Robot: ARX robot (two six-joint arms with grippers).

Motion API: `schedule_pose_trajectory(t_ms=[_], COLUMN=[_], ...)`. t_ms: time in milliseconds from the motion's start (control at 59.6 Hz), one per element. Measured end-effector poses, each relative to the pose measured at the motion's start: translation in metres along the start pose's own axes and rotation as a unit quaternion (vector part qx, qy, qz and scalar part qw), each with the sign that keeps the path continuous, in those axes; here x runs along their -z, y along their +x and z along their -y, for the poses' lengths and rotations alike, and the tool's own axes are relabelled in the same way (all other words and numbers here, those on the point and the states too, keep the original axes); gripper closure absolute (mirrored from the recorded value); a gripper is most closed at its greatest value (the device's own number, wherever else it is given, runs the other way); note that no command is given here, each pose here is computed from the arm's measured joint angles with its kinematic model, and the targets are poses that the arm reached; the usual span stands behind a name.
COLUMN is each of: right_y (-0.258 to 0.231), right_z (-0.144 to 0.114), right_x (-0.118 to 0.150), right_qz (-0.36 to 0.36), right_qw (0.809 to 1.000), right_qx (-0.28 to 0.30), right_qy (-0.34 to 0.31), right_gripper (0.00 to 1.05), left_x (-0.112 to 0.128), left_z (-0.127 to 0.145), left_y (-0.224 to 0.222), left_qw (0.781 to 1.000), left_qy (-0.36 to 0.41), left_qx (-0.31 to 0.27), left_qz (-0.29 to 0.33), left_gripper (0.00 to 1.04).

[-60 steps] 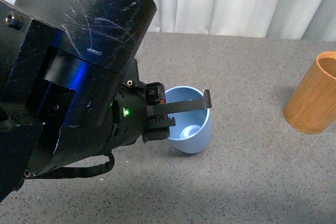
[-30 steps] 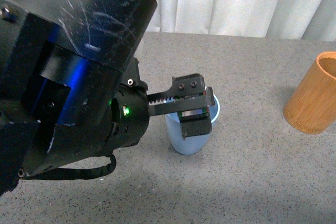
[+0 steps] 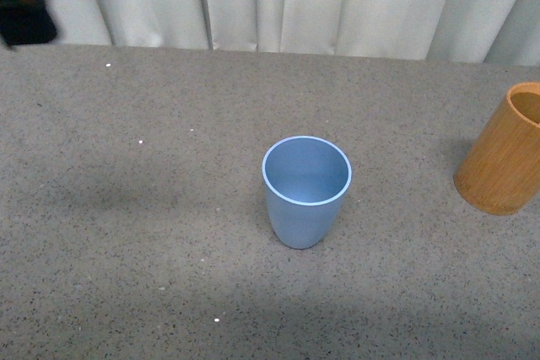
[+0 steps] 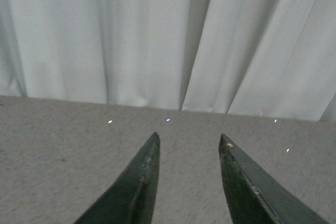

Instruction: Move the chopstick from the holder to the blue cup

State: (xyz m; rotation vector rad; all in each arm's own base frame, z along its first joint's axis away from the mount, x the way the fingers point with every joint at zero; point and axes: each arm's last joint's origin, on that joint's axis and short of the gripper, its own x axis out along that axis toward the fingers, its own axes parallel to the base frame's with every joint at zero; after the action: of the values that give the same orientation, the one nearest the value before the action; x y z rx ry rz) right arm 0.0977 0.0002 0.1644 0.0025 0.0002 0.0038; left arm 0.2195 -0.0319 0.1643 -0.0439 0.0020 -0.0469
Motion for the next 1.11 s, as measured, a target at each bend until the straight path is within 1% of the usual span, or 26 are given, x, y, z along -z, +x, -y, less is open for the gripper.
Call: schedule_pose_trajectory(t_ms=[34,50,67,101,117,184,201,218,252,335,436,520,838,872,906,922,939,956,973,989,1023,1056,1073,1107], right_y=[0.000,0.000,0.000,0.000,0.000,0.000,0.000,0.000,0.000,0.000,0.000,0.000,0.000,0.000,0.000,0.000,0.000,0.001,0.001,0.002,0.006,0.011,0.012,0.018], right_z=[0.000,0.000,0.000,0.000,0.000,0.000,0.000,0.000,0.000,0.000,0.000,0.000,0.000,0.000,0.000,0.000,0.000,0.001,0.000,0.000,0.001,0.006,0.007,0.014], right_x=[0.000,0.000,0.000,0.000,0.000,0.000,0.000,0.000,0.000,0.000,0.000,0.000,0.000,0.000,0.000,0.000,0.001,0.001,0.001,0.000,0.001,0.004,0.004,0.006], right_qz=[0.000,0.000,0.000,0.000,0.000,0.000,0.000,0.000,0.000,0.000,0.000,0.000,0.000,0.000,0.000,0.000,-0.009,-0.029,-0.042,-0.070,-0.105,-0.117,-0.118,-0.128], right_qw=[1.000,1.000,1.000,1.000,1.000,1.000,1.000,1.000,1.000,1.000,1.000,1.000,1.000,1.000,1.000,1.000,1.000,0.998,0.996,0.990,0.968,0.942,0.935,0.913], right_qx=[0.000,0.000,0.001,0.001,0.001,0.001,0.001,0.001,0.001,0.001,0.001,0.000,0.001,0.001,0.001,0.001,0.016,0.053,0.072,0.118,0.217,0.302,0.322,0.373], right_qy=[0.000,0.000,0.000,0.000,0.000,0.000,0.000,0.000,0.000,0.000,0.000,0.000,0.000,0.000,0.000,0.000,0.008,0.023,0.031,0.039,0.067,0.086,0.090,0.106], right_gripper=[0.10,0.10,0.10,0.10,0.10,0.10,0.10,0.10,0.10,0.10,0.10,0.10,0.10,0.10,0.10,0.10,0.10,0.10,0.10,0.10,0.10,0.10,0.10,0.10], left_x=[0.002,0.003,0.004,0.005,0.006,0.010,0.008,0.011,0.008,0.000,-0.004,-0.006,-0.006,-0.006,-0.006,-0.006,-0.006,-0.006,-0.006,-0.006,-0.006,-0.007,-0.007,-0.006], left_z=[-0.015,-0.024,-0.029,-0.031,-0.030,-0.029,-0.029,-0.029,-0.028,-0.027,-0.026,-0.026,-0.026,-0.026,-0.026,-0.026,-0.026,-0.026,-0.026,-0.026,-0.026,-0.026,-0.026,-0.026], left_y=[-0.008,-0.015,-0.020,-0.032,-0.038,-0.061,-0.063,-0.070,-0.076,-0.101,-0.120,-0.124,-0.124,-0.124,-0.124,-0.124,-0.124,-0.124,-0.124,-0.124,-0.124,-0.124,-0.124,-0.124], left_qw=[1.000,1.000,0.999,0.999,0.999,0.999,0.999,0.999,0.999,0.999,1.000,1.000,1.000,1.000,1.000,1.000,1.000,1.000,1.000,1.000,1.000,1.000,1.000,1.000], left_qy=[0.006,0.008,0.009,0.010,0.009,0.013,0.013,0.013,0.014,0.017,0.018,0.018,0.018,0.018,0.018,0.018,0.018,0.018,0.018,0.018,0.018,0.018,0.018,0.018], left_qx=[-0.005,-0.020,-0.031,-0.033,-0.029,-0.022,-0.021,-0.023,-0.023,-0.023,-0.022,-0.023,-0.022,-0.022,-0.022,-0.022,-0.022,-0.022,-0.022,-0.022,-0.024,-0.023,-0.022,-0.022], left_qz=[-0.006,-0.012,-0.015,-0.019,-0.022,-0.037,-0.030,-0.044,-0.046,-0.038,-0.006,0.007,0.009,0.009,0.009,0.009,0.009,0.009,0.009,0.009,0.009,0.009,0.009,0.009], left_gripper=[0.81,0.87,0.91,1.00,1.01,1.01,1.01,1.01,1.01,1.01,1.01,1.01,1.01,0.99,0.92,0.90,0.87,0.82,0.81,0.77,0.71,0.64,0.61,0.55])
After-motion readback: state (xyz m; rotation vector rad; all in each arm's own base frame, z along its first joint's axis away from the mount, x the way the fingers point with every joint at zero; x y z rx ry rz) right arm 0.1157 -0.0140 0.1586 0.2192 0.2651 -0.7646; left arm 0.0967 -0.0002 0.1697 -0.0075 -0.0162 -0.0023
